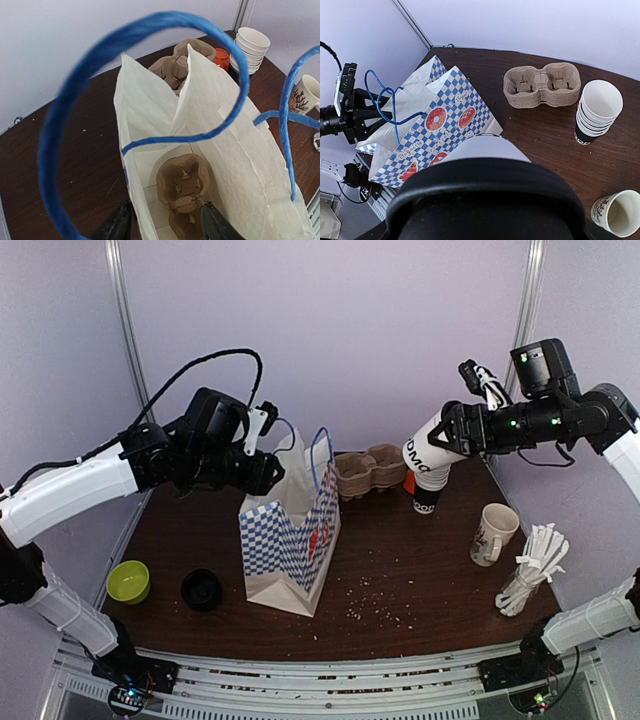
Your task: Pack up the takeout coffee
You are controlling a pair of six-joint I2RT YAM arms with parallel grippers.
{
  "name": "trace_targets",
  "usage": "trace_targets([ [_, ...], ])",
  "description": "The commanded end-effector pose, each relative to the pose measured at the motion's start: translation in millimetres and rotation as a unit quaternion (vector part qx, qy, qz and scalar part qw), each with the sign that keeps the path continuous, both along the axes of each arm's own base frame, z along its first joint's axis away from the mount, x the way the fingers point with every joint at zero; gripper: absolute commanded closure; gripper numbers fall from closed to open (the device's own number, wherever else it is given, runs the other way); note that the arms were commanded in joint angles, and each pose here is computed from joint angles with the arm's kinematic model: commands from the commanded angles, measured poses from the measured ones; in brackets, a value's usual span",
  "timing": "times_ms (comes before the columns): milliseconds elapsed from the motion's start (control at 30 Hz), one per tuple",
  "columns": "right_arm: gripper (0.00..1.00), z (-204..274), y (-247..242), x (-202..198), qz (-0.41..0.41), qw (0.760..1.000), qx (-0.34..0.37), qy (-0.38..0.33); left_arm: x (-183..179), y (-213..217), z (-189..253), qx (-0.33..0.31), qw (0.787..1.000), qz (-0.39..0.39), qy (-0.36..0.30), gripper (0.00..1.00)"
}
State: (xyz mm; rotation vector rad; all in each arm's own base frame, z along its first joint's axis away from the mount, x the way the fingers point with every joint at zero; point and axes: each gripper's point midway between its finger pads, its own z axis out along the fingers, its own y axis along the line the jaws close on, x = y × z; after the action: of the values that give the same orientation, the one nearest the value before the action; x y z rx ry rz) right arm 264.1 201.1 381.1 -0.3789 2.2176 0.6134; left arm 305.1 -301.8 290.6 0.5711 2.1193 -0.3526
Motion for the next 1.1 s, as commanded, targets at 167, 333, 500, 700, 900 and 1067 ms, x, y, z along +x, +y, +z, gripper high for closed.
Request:
trace_targets([
  [167, 0.14, 21.1, 5.1, -2.7, 0.014, 0.999, 0.016, -0.024, 15.2, 1.7, 6.3, 0.041, 0.999, 0.009, -0.025, 0.49],
  [333, 0.14, 20.5, 6.6, -2.7, 0.017, 0.999, 0.014, -0.023, 20.2, 5.6, -6.9, 0.065, 0.997, 0.023, -0.019, 0.48],
  [500, 0.14, 18.8, 9.7, 0.0, 0.02, 1.0, 0.011, -0.021, 21.3, 6.6, -10.2, 0.075, 0.997, 0.024, -0.018, 0.64],
  [700, 0.14, 28.7, 15.5, 4.1, 0.023, 0.999, 0.019, -0.032, 19.8, 1.1, 5.0, 0.065, 0.997, 0.004, -0.03, 1.0],
  [900, 0.14, 47.5, 24.1, 8.1, 0.03, 0.997, 0.036, -0.053, 14.6, -4.4, 42.0, 0.054, 0.996, -0.021, -0.07, 1.0],
  [1067, 0.14, 64.3, 29.8, 8.1, 0.039, 0.995, 0.05, -0.074, -3.6, -20.4, 68.3, 0.093, 0.986, -0.029, -0.134, 1.0],
])
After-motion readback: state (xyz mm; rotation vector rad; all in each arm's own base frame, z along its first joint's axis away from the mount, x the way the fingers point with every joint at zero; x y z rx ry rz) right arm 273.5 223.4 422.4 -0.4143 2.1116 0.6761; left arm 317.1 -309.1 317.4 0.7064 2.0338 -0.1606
